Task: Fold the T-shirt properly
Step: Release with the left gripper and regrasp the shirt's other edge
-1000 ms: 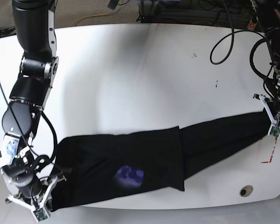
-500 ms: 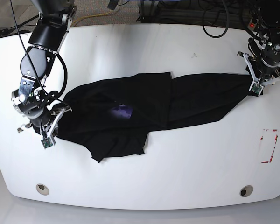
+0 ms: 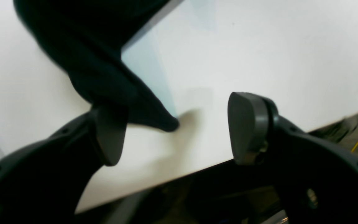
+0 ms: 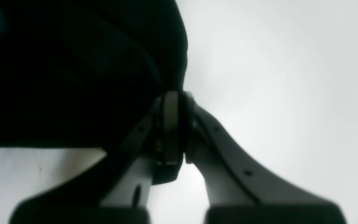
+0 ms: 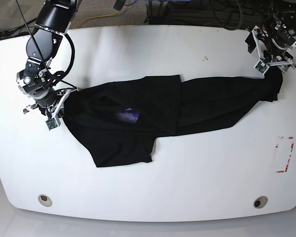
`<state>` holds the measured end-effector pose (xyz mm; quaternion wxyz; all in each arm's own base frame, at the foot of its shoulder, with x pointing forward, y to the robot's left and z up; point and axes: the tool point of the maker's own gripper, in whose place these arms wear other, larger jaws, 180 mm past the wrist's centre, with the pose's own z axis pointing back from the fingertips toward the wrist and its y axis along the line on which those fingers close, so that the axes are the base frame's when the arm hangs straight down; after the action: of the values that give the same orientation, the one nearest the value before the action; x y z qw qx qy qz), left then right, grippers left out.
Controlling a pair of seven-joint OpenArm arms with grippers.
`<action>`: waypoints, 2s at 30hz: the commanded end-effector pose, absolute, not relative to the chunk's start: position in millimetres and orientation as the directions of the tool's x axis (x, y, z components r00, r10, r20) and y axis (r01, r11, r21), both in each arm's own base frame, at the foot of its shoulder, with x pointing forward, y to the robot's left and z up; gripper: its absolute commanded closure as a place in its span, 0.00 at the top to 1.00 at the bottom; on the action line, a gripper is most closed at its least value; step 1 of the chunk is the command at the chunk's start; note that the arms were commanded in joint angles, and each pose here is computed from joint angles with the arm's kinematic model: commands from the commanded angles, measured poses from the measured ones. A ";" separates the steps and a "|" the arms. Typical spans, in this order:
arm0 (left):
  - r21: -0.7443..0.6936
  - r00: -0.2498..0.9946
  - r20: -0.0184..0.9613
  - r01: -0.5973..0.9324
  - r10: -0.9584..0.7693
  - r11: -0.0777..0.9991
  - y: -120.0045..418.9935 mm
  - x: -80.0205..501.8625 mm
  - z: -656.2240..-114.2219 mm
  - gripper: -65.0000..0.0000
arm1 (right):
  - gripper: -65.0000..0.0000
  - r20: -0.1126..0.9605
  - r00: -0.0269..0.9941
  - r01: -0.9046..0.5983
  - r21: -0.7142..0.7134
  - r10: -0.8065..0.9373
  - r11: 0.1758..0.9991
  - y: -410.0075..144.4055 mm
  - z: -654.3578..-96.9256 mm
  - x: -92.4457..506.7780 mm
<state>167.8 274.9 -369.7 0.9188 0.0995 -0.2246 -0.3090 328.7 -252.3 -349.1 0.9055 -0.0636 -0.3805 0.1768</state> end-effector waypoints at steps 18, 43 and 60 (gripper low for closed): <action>0.406 0.743 0.580 0.091 -0.333 0.910 362.6 227.2 -268.7 0.67 | 0.00 0.718 0.596 -0.264 -0.249 0.361 0.932 -242.7 -333.2 342.1; 0.027 0.701 0.675 0.288 -0.230 0.957 260.1 364.4 -329.0 0.68 | 0.00 0.719 0.596 -0.260 -0.247 0.357 0.933 -242.7 -333.0 342.4; -0.174 0.766 0.629 0.306 -0.134 0.936 229.1 372.3 -396.8 0.68 | 0.00 0.720 0.597 -0.257 -0.247 0.354 0.934 -243.1 -333.1 342.3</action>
<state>365.0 221.8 -403.1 0.9310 -0.1423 -0.3150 -0.1173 332.8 -239.8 -350.1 0.9035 -0.0518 -0.3897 0.1708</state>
